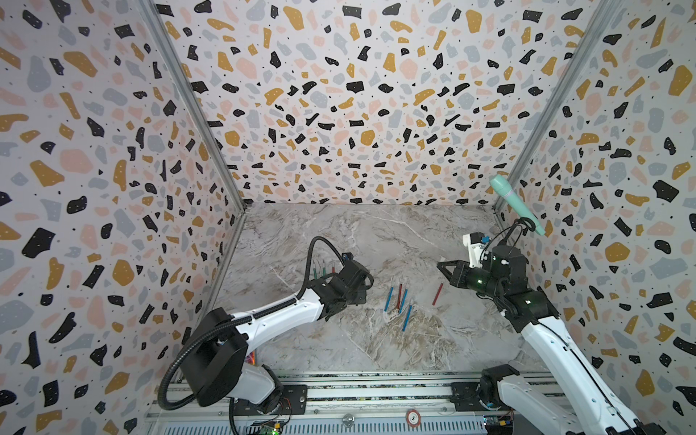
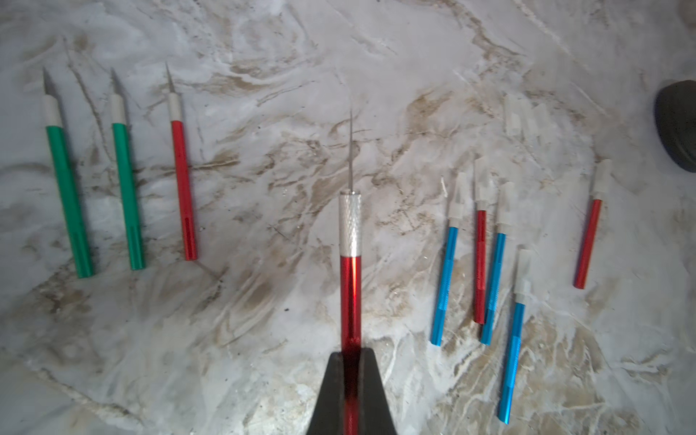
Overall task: Remove protective caps from carving knives
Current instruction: Place the carving knife at the center of the board.
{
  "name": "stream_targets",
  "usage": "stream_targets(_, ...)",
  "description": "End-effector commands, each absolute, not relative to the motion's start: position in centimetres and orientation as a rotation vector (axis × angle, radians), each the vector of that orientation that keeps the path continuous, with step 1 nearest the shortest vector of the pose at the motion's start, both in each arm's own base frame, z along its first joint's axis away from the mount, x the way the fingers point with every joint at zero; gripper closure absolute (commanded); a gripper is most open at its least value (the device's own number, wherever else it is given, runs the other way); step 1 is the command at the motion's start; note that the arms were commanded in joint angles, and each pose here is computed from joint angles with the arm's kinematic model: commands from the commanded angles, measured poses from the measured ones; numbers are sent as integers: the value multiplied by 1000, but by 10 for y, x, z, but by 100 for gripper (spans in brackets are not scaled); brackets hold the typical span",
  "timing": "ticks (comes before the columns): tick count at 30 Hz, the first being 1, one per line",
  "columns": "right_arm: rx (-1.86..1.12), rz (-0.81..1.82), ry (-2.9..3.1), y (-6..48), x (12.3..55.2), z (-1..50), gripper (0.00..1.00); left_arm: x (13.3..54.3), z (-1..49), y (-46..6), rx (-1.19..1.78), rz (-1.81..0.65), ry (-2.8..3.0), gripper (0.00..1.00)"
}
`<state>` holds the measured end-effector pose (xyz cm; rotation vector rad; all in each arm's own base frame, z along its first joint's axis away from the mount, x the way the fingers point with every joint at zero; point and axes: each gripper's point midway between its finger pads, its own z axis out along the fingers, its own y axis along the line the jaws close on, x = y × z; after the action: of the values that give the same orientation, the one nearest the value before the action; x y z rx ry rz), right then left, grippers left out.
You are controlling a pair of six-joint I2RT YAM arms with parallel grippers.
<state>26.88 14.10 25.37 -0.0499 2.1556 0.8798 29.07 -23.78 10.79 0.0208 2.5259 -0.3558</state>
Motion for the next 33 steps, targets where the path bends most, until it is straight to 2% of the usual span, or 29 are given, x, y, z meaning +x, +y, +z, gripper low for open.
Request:
stream_targets(1, -85, 777, 2212, 128, 251, 252, 100, 304, 104, -227, 10, -278, 2553, 100)
stream_targets(14, -123, 621, 2265, 112, 230, 228, 100, 345, 55, -200, -71, -55, 2687, 100)
stream_targets(24, -152, 639, 2230, 116, 226, 230, 100, 364, 31, -197, -90, -26, 2744, 100)
stream_targets(33, -161, 646, 2219, 119, 225, 232, 100, 376, 31, -188, -90, 15, 2752, 100)
